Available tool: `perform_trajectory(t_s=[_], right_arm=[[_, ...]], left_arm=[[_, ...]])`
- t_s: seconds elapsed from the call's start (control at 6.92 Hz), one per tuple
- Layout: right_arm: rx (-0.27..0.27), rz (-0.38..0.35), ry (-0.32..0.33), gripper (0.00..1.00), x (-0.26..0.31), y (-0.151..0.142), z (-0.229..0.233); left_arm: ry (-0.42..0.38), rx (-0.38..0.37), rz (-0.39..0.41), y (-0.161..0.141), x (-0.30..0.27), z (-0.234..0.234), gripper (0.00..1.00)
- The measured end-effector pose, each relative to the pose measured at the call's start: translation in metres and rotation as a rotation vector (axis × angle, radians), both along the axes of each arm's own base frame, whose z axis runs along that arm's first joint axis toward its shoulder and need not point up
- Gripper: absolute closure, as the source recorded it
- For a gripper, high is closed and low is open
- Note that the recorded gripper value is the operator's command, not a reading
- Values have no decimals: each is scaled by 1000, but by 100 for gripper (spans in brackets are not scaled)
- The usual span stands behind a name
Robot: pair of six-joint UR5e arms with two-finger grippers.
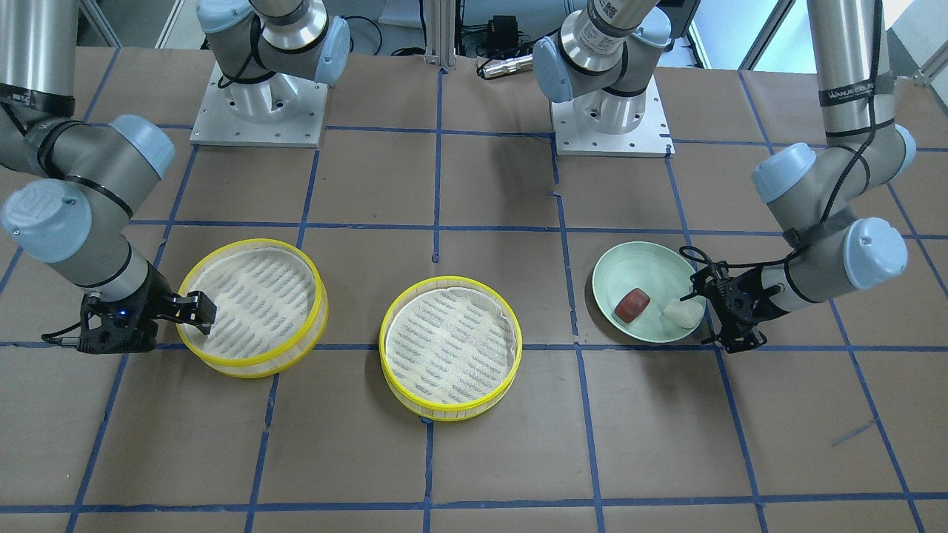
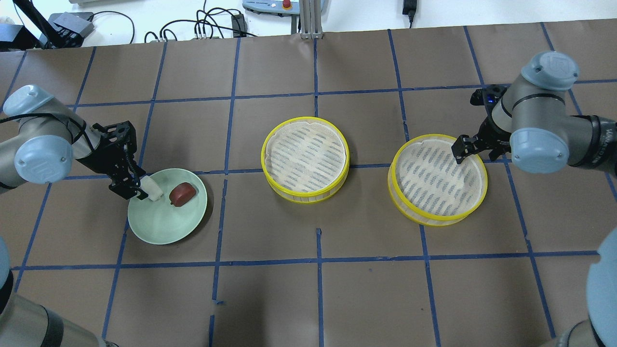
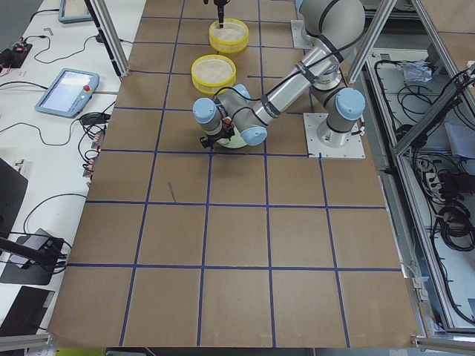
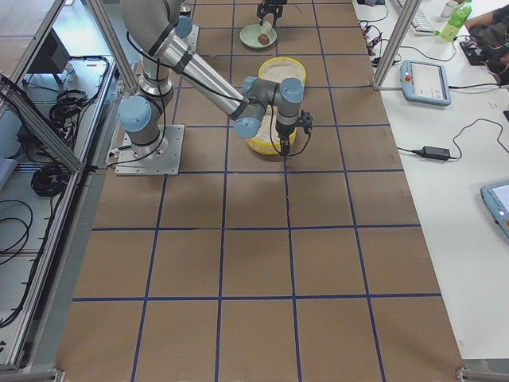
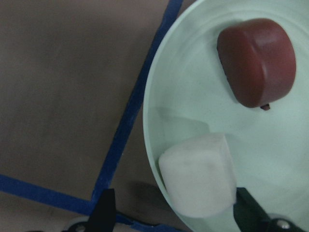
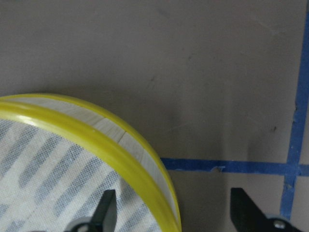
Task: Stack buns with steamer
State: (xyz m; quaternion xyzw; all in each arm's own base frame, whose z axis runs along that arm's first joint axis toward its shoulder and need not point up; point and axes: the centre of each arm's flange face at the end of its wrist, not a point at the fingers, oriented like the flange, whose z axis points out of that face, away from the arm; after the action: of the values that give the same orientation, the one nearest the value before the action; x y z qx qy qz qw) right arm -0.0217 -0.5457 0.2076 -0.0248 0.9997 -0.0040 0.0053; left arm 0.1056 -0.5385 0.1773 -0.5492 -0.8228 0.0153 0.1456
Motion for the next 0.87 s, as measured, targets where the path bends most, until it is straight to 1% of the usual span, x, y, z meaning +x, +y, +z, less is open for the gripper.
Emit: perform_trajectory(t_s=[0.29,0.43,0.58,0.87], right_arm=[[-15,-16,13,96,-1,0,12],[-17,-20,13,97,-1,0,13],[-17,-22,11,97,-1,0,14],[-19,-23,8,97,-1,-1,18]], left_arm=[[-2,-14,-1,-3,-10,8,43],[-5,-19,0,-3,-12,11,29],[-5,-22,1,-3,-12,12,25],[-8,-25,6,-5,-13,17,27]])
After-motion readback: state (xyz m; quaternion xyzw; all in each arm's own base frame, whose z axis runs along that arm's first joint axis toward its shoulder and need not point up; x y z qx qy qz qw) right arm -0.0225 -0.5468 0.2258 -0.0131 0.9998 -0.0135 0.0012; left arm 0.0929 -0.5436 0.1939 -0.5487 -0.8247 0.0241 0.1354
